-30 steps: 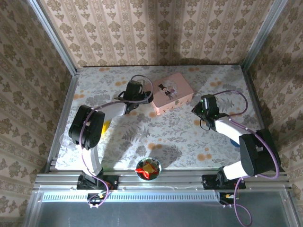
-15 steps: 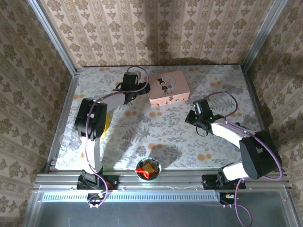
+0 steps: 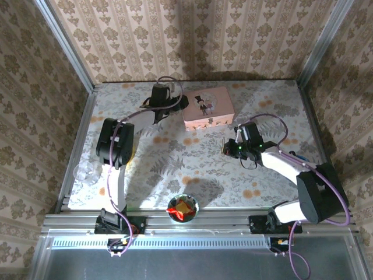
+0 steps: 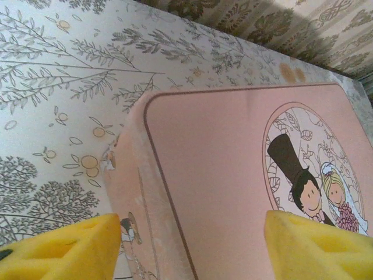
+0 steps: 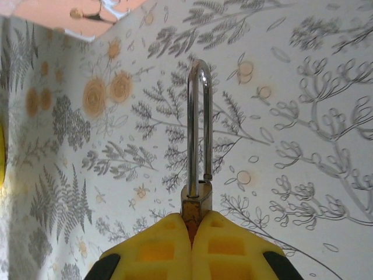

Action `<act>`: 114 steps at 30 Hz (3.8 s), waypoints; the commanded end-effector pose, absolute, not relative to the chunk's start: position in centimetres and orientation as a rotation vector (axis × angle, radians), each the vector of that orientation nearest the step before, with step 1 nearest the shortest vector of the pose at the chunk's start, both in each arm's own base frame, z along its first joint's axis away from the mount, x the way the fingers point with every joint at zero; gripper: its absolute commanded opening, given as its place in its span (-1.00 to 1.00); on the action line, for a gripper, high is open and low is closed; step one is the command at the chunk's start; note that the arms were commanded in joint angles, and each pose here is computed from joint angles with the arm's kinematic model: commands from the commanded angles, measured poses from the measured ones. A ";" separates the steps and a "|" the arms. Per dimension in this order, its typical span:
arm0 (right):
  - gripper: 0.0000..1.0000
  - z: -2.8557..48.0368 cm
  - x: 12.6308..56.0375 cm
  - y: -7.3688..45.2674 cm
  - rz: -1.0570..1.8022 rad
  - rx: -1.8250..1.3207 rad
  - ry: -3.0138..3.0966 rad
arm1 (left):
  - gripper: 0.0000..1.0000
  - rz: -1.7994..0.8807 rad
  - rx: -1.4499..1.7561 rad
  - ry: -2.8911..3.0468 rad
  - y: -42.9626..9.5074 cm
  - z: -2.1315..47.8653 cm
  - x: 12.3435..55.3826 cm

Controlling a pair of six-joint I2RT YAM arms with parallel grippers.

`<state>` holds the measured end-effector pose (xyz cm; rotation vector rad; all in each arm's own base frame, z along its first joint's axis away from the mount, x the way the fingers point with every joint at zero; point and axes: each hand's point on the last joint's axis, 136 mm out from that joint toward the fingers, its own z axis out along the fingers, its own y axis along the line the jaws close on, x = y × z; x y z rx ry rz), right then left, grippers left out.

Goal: Unlock a padlock with a key

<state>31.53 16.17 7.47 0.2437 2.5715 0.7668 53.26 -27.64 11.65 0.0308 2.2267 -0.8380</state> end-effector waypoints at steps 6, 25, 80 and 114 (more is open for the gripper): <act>-1.00 4.4 30.4 17.8 0.874 0.129 2.700 | 0.84 -0.769 -0.004 2.106 -23.7 17.8 50.8; -0.21 4.2 31.4 11.7 0.493 0.260 2.746 | 1.00 -0.561 -0.069 2.086 -12.9 17.7 40.6; 1.00 10.7 39.8 -2.4 -0.126 0.184 1.924 | 1.00 -0.129 0.159 1.816 -0.9 11.2 38.8; 1.00 9.7 40.0 0.1 0.039 0.021 1.929 | 1.00 0.037 0.133 1.896 -0.7 9.7 40.1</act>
